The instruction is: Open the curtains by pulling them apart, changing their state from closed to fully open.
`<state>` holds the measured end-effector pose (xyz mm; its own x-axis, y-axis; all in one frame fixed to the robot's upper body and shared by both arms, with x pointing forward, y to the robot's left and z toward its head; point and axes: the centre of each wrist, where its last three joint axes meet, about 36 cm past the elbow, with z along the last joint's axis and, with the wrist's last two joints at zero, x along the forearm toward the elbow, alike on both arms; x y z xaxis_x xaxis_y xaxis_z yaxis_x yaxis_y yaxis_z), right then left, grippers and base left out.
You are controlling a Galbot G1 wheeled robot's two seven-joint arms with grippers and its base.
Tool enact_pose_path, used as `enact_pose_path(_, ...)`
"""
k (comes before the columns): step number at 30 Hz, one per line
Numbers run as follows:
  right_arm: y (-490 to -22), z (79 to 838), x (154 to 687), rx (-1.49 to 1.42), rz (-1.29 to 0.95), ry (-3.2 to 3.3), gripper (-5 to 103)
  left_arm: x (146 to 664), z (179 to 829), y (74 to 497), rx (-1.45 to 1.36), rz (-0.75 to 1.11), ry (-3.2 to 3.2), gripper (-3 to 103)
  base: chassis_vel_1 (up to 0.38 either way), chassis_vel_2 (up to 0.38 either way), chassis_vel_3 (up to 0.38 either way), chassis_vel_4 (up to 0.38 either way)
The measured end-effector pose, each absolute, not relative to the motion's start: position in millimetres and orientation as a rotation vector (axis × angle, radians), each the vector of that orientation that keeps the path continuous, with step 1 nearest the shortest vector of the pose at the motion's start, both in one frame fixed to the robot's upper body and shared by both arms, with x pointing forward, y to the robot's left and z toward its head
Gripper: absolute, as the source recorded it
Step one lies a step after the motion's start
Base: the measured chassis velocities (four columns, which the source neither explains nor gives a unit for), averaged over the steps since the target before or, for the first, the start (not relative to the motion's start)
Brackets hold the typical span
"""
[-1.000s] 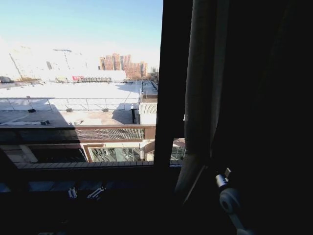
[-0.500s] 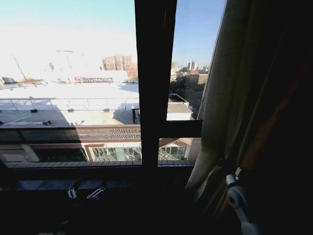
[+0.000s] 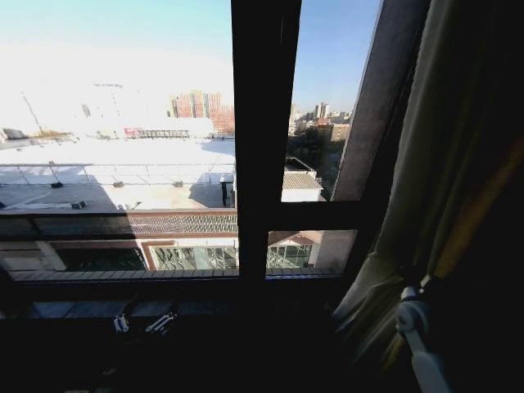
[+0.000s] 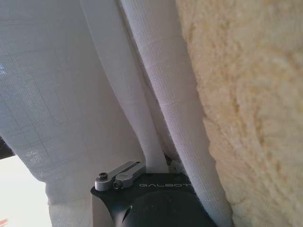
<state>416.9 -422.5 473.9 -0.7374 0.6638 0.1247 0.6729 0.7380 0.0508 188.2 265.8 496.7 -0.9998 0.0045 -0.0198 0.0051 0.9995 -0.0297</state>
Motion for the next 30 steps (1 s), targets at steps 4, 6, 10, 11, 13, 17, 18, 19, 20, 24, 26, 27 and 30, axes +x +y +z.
enact_pose_path(4,-436.9,478.1,423.3,-1.187,-0.155,-2.805,0,187.9,496.4,265.1,0.002,-0.053,3.12,100,0.0,0.0,0.0,0.0)
enact_pose_path(6,-436.4,483.3,418.9,-1.176,-0.152,-2.818,0,189.4,496.7,264.1,0.008,-0.06,3.114,100,0.0,0.0,0.0,0.0)
enact_pose_path(10,-418.0,483.6,401.7,-1.03,-0.128,-2.859,3,190.3,496.9,263.3,0.012,-0.063,3.11,100,0.0,0.0,0.0,0.0)
enact_pose_path(11,-408.3,482.4,394.3,-0.952,-0.119,-2.876,8,190.4,496.8,263.1,0.014,-0.064,3.111,100,0.0,0.0,0.0,0.0)
enact_pose_path(13,-396.5,481.3,385.8,-0.855,-0.111,-2.897,8,190.4,496.8,263.1,0.015,-0.065,3.113,100,0.0,0.0,0.0,0.0)
enact_pose_path(17,-354.5,485.1,360.1,-0.599,-0.09,-2.944,25,190.2,496.9,263.6,0.027,-0.056,3.118,100,0.0,0.0,0.0,0.0)
enact_pose_path(18,-341.8,489.0,353.3,-0.537,-0.085,-2.962,30,190.3,497.0,263.8,0.033,-0.053,3.119,100,0.0,0.0,0.0,0.0)
enact_pose_path(19,-330.4,493.5,347.2,-0.483,-0.081,-2.977,36,190.5,497.1,263.9,0.036,-0.051,3.12,100,0.0,0.0,0.0,0.0)
enact_pose_path(20,-320.3,497.8,341.4,-0.43,-0.078,-2.989,36,190.8,497.2,264.0,0.04,-0.05,3.12,100,0.0,0.0,0.0,0.0)
enact_pose_path(24,-294.7,509.4,320.4,-0.286,-0.074,-2.988,52,191.7,497.8,264.5,0.038,-0.061,3.117,100,0.0,0.0,0.0,0.0)
enact_pose_path(26,-279.7,513.2,301.4,-0.207,-0.077,-2.958,58,192.5,498.3,265.1,0.025,-0.075,3.112,100,0.0,0.0,0.0,0.0)
enact_pose_path(27,-274.5,514.2,293.2,-0.181,-0.08,-2.945,63,192.5,498.3,265.2,0.018,-0.081,3.112,100,0.0,0.0,0.0,0.0)
enact_pose_path(30,-268.7,516.5,282.8,-0.148,-0.071,-2.939,74,192.6,498.4,265.3,0.007,-0.084,3.113,100,0.0,0.0,0.0,0.0)
